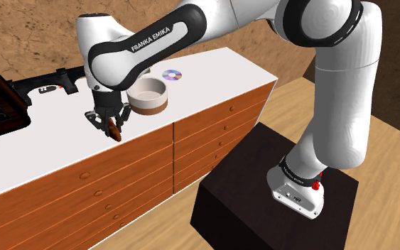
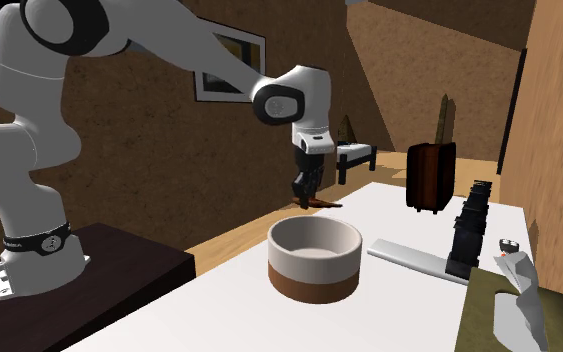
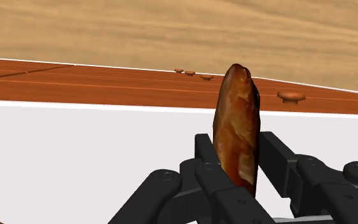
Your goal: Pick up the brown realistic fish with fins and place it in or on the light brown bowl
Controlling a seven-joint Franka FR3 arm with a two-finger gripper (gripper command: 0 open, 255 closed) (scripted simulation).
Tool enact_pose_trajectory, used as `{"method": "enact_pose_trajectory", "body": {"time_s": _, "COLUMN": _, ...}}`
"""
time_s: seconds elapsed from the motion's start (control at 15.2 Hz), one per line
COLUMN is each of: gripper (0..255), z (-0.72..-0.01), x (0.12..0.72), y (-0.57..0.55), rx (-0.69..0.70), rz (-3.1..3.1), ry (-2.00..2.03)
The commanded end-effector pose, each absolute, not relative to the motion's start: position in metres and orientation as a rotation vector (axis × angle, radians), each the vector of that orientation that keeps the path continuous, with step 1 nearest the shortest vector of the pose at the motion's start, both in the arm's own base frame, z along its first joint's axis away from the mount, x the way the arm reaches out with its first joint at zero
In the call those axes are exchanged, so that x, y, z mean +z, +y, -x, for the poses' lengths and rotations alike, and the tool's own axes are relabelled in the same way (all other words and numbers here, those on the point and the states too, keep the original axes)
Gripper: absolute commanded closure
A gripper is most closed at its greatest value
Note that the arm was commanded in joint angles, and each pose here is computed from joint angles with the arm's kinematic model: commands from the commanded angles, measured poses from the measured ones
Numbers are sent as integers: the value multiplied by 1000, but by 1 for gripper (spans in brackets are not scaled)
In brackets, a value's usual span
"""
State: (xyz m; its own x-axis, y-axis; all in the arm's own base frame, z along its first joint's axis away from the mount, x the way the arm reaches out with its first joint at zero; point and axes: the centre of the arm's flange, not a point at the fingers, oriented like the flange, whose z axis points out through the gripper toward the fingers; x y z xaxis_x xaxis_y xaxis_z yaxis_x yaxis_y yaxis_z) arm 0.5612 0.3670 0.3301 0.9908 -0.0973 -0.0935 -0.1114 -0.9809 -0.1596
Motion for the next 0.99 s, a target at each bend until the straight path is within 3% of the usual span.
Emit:
{"method": "enact_pose_trajectory", "body": {"time_s": 0.0, "gripper": 255, "z": -561, "x": 342, "y": 367, "rx": 128, "rz": 2970, "ry": 157}}
{"method": "enact_pose_trajectory", "body": {"time_s": 0.92, "gripper": 255, "z": -561, "x": 416, "y": 367, "rx": 128, "rz": 2970, "ry": 157}}
